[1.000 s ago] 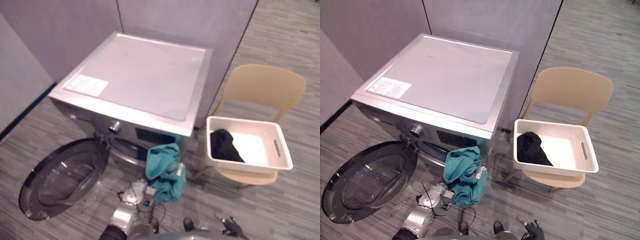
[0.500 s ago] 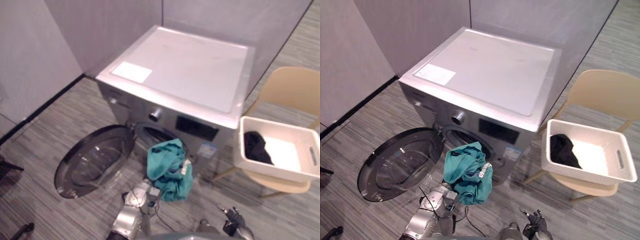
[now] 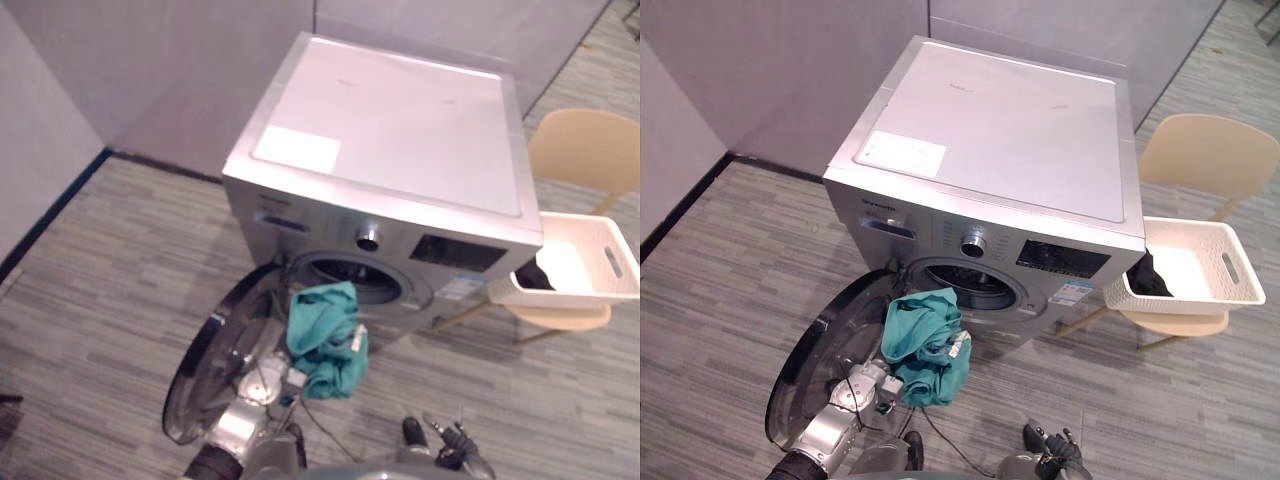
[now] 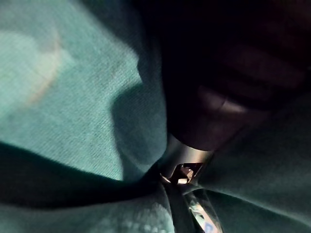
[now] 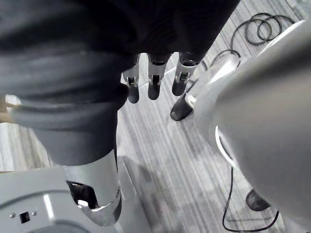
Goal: Pick up the laundry basket with both hands and put the clothes into the washing machine.
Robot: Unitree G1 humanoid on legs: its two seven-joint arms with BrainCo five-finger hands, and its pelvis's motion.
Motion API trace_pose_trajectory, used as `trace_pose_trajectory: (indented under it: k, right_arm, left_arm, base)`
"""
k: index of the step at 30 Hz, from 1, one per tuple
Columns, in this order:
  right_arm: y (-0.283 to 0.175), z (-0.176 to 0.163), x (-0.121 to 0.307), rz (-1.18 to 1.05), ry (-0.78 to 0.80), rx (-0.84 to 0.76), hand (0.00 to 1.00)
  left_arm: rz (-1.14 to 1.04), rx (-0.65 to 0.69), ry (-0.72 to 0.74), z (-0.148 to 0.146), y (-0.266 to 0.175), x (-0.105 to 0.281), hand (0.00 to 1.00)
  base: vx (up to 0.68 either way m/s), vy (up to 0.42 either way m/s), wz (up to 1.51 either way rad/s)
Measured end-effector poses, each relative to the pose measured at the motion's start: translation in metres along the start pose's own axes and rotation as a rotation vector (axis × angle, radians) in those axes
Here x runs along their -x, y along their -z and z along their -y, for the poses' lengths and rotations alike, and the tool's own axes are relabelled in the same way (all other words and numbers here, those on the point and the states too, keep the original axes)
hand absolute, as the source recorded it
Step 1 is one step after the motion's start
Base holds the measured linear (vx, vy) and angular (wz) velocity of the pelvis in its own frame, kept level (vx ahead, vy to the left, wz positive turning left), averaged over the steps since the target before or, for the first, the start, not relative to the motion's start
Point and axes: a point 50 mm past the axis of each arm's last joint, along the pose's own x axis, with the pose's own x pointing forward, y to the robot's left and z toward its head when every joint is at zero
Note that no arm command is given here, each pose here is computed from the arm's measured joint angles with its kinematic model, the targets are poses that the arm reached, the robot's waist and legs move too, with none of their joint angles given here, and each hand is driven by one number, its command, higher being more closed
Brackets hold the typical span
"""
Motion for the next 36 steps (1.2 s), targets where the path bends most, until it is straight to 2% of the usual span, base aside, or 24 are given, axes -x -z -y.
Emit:
trace_pose_trajectory:
  k: [6, 9, 13, 20, 25, 29, 31, 34, 36]
  right_arm:
    - [-0.017, -0.009, -0.002, 0.07, -0.049, 0.057, 0.0]
    - [-0.025, 0.005, -0.003, 0.092, -0.021, 0.092, 0.0]
    - [-0.03, 0.022, -0.001, 0.116, 0.026, 0.063, 0.0]
    - [-0.007, 0.033, 0.005, 0.057, 0.048, 0.062, 0.0]
    - [-0.02, 0.031, 0.002, 0.091, 0.03, 0.091, 0.0]
    - [-0.043, 0.007, 0.001, 0.184, -0.035, 0.127, 0.0]
    - [-0.071, -0.022, 0.003, 0.296, -0.122, 0.155, 0.0]
    - [-0.094, -0.048, 0.01, 0.407, -0.204, 0.163, 0.0]
    - [-0.095, -0.051, 0.012, 0.422, -0.204, 0.166, 0.0]
  left_arm:
    - [0.002, 0.031, -0.046, -0.007, 0.0, -0.001, 1.0]
    - [0.004, 0.056, -0.036, 0.001, 0.0, -0.003, 1.0]
    - [0.012, 0.094, 0.006, 0.02, -0.002, -0.007, 1.0]
    - [0.002, 0.094, 0.022, 0.02, 0.001, -0.005, 1.0]
    - [-0.016, 0.112, 0.012, 0.021, 0.007, -0.001, 1.0]
    - [0.043, 0.111, -0.008, 0.021, -0.006, 0.002, 1.0]
    - [0.11, 0.097, 0.0, 0.022, -0.02, 0.003, 1.0]
    - [0.193, 0.075, 0.008, 0.024, -0.044, -0.006, 1.0]
    - [0.243, 0.064, 0.004, 0.025, -0.06, -0.014, 1.0]
  base:
    - [-0.01, -0.116, -0.38]
    - [-0.02, -0.222, -0.04]
    - [-0.03, -0.207, 0.16]
    - [-0.07, -0.112, 0.02]
    - [0.02, -0.045, -0.09]
    - [0.05, 0.02, -0.27]
    - [-0.01, 0.109, -0.94]
    - [0.02, 0.147, -0.73]
    - [0.04, 0.117, -0.33]
